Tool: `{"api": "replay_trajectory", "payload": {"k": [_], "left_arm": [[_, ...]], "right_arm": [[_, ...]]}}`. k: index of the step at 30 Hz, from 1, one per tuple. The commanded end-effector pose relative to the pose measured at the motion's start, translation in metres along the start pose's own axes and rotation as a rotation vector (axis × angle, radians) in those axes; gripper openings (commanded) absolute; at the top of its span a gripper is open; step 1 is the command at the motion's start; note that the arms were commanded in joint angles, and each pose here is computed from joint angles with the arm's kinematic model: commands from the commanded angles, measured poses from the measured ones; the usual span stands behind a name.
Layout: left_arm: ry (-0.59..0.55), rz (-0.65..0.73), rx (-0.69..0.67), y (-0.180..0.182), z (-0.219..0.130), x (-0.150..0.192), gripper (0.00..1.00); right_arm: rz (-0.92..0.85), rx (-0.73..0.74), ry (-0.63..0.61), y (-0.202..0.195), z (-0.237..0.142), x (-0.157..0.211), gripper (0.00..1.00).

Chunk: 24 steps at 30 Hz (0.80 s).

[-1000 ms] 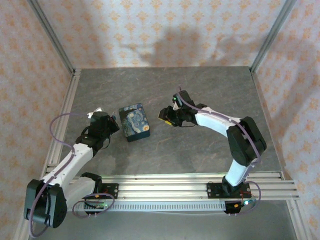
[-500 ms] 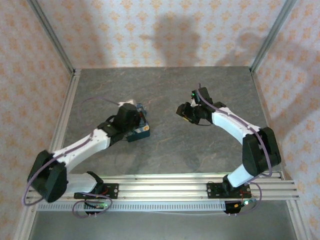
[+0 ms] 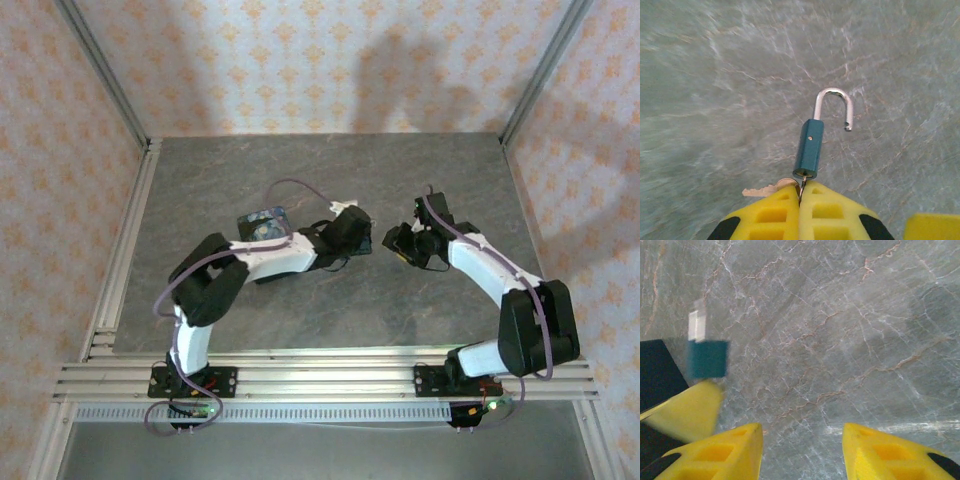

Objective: Unlock the padlock with the key

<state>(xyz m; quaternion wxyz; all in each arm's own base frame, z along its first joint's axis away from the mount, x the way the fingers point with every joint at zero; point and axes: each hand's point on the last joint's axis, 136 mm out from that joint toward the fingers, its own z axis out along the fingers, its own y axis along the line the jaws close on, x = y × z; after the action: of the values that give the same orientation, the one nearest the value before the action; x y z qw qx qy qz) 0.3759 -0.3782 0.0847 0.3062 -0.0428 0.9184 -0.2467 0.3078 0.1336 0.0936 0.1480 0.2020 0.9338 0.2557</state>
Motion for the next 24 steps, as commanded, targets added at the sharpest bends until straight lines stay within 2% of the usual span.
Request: {"api": "replay_trajectory", "payload": {"k": [1,5,8,15,21,24], "left_arm": [[-0.018,-0.002,-0.043,-0.003,0.01,0.0,0.04],[-0.012,0.043,-0.077,-0.002,0.014,0.004,0.07],[-0.016,0.062,-0.094,0.001,0.012,0.003,0.13],[-0.036,0.11,-0.102,-0.002,-0.005,-0.008,0.37],[-0.087,0.223,-0.126,-0.009,-0.041,-0.035,0.44],[-0.136,0.3,-0.154,-0.011,-0.078,-0.065,0.48]], "right_arm": [[-0.014,0.04,-0.014,-0.012,-0.004,0.002,0.46],[-0.014,0.044,-0.032,-0.013,-0.004,0.0,0.46],[-0.011,0.044,-0.039,-0.013,-0.005,-0.002,0.46],[-0.018,0.047,-0.082,-0.008,-0.017,-0.009,0.47],[-0.074,0.123,-0.2,-0.009,-0.052,-0.026,0.58],[-0.099,0.159,-0.286,-0.008,-0.074,-0.038,0.62]]}}
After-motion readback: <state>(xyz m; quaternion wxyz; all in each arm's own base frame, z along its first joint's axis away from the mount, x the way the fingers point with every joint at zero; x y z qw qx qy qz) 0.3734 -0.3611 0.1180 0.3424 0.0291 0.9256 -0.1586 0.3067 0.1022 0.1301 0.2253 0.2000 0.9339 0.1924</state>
